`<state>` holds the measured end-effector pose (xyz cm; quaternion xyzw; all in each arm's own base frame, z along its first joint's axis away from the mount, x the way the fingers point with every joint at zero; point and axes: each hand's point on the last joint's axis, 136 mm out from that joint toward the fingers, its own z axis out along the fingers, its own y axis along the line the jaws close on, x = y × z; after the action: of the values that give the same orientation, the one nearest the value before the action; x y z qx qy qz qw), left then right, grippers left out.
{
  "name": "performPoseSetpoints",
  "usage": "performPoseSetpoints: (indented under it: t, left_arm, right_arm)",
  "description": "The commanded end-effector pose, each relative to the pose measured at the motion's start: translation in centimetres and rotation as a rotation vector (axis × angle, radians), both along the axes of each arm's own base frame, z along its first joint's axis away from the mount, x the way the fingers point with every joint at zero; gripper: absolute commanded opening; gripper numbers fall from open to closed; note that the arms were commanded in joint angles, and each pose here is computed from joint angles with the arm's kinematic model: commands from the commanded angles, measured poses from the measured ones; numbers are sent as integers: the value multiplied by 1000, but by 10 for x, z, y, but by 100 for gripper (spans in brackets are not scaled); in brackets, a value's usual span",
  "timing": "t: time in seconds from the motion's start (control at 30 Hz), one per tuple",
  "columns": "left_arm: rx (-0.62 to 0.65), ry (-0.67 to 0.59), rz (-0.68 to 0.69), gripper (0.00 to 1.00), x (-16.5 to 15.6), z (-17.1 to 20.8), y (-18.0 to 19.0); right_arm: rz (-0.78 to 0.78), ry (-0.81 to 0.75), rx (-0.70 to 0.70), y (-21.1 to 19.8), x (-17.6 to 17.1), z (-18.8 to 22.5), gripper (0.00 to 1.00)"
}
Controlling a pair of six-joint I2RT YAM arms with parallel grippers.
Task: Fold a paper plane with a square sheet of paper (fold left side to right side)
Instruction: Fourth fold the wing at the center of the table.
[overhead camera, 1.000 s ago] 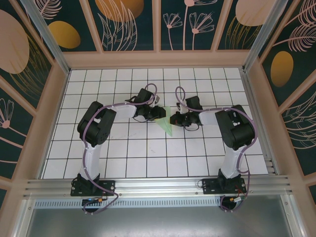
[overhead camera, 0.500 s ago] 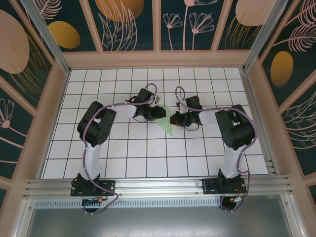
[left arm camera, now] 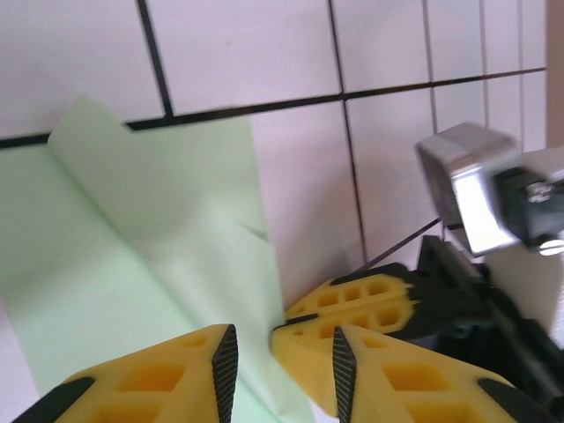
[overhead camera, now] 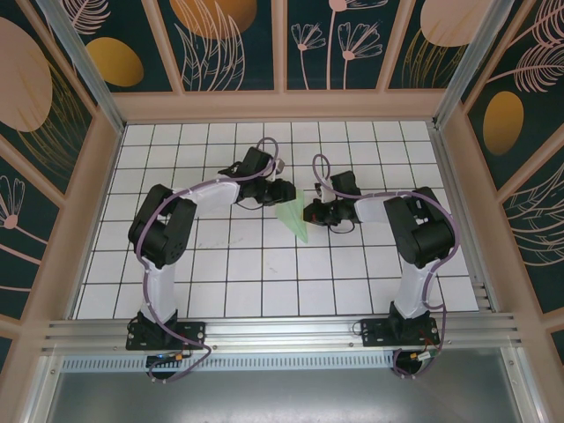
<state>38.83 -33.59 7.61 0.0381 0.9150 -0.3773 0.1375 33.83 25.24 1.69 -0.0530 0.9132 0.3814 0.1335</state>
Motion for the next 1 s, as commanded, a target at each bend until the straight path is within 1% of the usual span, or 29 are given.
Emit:
performPoseSetpoints:
  t: [0.0,0.17,0.3,0.4,0.63,0.97]
  left_arm:
    - [-28,2,-31,34,-1,6,-7]
    - [-47,18,-58,34,4,-2,-17]
    - [-28,22,-68,35,11,-12,-20]
    - [29,24,-59,35,18,-25,-15]
    - [59,41,-51,36,22,-45,-12]
    - [101,83,-40,35,16,-73,-3]
  right_arm:
    - [-18,150,-152,-22,-31,-47,0]
    - [-16,147,-149,-20,-31,-46,0]
    - [-18,147,-152,-20,-31,-46,0]
    - [-16,147,-153,-20,-32,-46,0]
    - [-15,145,-162,-22,-33,-46,0]
    - [-11,137,-161,-22,-32,-42,0]
